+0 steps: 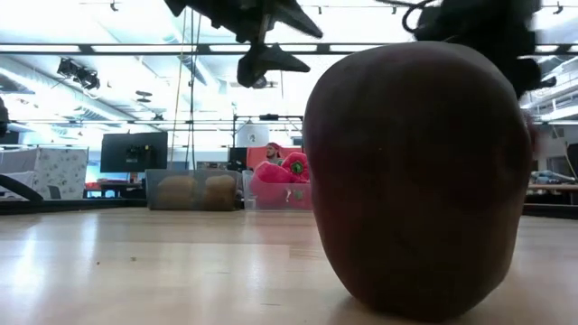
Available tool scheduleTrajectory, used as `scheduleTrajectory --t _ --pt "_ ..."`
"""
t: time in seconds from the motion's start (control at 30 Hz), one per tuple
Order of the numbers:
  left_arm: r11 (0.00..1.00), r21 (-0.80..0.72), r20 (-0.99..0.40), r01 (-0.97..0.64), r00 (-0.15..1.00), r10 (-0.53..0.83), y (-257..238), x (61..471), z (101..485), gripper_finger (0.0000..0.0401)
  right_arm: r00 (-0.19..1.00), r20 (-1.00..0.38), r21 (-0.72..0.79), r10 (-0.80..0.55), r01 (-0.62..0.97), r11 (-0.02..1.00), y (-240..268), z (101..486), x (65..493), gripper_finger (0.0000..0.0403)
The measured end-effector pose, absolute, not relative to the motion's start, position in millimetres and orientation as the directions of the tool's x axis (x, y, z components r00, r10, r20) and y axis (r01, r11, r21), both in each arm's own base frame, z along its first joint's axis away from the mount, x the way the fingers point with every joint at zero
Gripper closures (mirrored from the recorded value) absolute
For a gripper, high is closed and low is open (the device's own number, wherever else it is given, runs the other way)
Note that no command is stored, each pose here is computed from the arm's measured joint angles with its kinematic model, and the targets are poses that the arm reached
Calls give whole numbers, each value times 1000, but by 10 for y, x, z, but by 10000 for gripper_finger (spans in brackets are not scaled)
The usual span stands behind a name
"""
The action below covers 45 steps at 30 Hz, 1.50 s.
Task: Sort produce into baskets
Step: Put the right red apple into the right black bin, then put the red apple into the right black bin
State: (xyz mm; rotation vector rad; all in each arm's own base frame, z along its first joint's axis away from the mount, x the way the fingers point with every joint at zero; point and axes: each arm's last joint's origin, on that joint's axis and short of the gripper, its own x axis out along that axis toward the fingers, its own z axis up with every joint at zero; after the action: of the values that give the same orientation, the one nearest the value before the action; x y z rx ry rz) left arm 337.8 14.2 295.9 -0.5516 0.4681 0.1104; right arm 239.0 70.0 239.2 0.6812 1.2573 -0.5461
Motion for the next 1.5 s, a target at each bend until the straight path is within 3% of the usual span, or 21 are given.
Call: scheduleTrajectory --t 0.23,0.4,0.53,0.77,1.0,1.27,1.37,1.5 --pt "886 -389 -502 -251 865 25 326 3315 2940 144 287 -922 126 -260 857 500 -271 2752 2137 118" --pt "912 -317 -540 -261 840 53 442 3279 2904 144 234 -860 71 -453 935 349 -912 2868 1916 118" --pt "934 -271 -539 -232 841 53 491 3272 2904 144 227 -820 79 -526 954 289 -1308 2861 1878 118" --pt "965 -195 -542 -173 840 41 499 3268 2901 144 80 -817 -37 -572 981 190 -1805 2671 1782 105" --pt "969 -182 -555 -166 831 39 497 3259 2888 144 72 -879 -27 -471 979 200 -2046 2450 1743 67" --pt "975 -122 -566 -186 820 86 520 3303 2829 144 104 -860 -31 -500 967 254 -2034 2532 1718 33" --pt "986 -91 -579 -142 813 63 514 3305 2803 144 220 -853 91 -472 955 281 -1928 2652 1720 29" --pt "998 -12 -575 65 816 -60 404 3329 2790 151 476 -819 350 -321 857 379 -1718 2786 1843 29"
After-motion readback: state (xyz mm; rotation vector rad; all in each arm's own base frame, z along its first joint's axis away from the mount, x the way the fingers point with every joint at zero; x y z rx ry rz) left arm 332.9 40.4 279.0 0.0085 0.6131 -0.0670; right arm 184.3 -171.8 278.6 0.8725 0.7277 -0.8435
